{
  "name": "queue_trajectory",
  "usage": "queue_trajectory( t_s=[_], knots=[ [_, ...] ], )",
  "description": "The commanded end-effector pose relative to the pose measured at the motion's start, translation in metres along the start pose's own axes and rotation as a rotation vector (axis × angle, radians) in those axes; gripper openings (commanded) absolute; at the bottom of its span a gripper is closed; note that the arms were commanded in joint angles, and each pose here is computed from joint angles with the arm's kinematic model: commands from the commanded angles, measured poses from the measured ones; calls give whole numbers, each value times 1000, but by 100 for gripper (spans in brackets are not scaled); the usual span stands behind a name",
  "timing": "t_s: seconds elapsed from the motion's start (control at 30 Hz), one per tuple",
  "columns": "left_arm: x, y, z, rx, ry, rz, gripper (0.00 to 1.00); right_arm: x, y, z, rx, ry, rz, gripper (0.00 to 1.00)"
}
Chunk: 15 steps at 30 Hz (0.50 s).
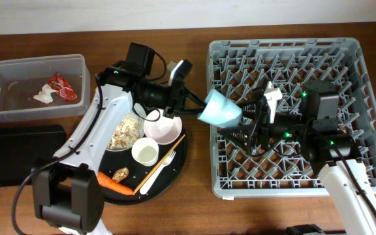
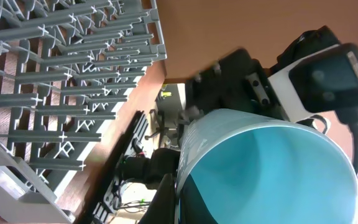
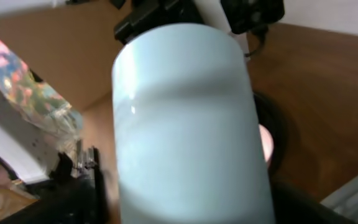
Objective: Sort waste into correct bins and load items into the dishwasher rack
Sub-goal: 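Place the blue cup upside down on the rack's right side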
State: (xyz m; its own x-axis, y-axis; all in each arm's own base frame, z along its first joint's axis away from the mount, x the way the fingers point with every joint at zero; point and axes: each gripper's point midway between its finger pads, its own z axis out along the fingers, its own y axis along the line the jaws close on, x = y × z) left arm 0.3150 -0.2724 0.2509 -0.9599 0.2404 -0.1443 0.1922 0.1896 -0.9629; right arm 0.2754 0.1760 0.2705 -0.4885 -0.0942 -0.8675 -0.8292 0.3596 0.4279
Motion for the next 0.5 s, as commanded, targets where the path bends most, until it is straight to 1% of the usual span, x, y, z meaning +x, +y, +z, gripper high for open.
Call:
queue_trajectory(
  t_s=[0.0,0.03,0.1,0.13,0.17,0.2,0.23,0.27,0.33,0.37,0.4,0.47],
  knots=[
    [0,-14,-4,-2,-12,57,1,-6,9,0,-44,-10,-19,73],
    [0,-14,-4,-2,-12,57,1,-6,9,0,-44,-10,-18,73],
    [-1,-11,-4,-20,-17,57,1,-6,9,0,-44,-9,-15,66],
    [-1,-11,-4,-21,-17,57,1,-6,9,0,-44,-9,-15,64],
    [-2,-8,-4,-37,-21,58,10,-6,9,0,-44,-8,-14,62],
    [-4,-1,-4,-78,-30,72,39,-6,9,0,-43,-8,-5,59],
    [-6,10,-6,-145,-43,92,54,-6,8,0,-37,-7,17,55],
    [-8,25,-9,-234,-57,82,62,-6,7,0,-33,-6,42,49],
    [-7,66,-25,-476,-84,23,63,-3,-1,0,19,4,113,37],
    [-4,88,-41,-612,-97,-16,64,-1,-7,0,56,11,138,35],
    [1,106,-61,-733,-106,-62,64,5,-18,-3,137,29,182,34],
    [11,126,-93,-867,-116,-145,64,15,-45,-22,376,88,251,34]
  ],
)
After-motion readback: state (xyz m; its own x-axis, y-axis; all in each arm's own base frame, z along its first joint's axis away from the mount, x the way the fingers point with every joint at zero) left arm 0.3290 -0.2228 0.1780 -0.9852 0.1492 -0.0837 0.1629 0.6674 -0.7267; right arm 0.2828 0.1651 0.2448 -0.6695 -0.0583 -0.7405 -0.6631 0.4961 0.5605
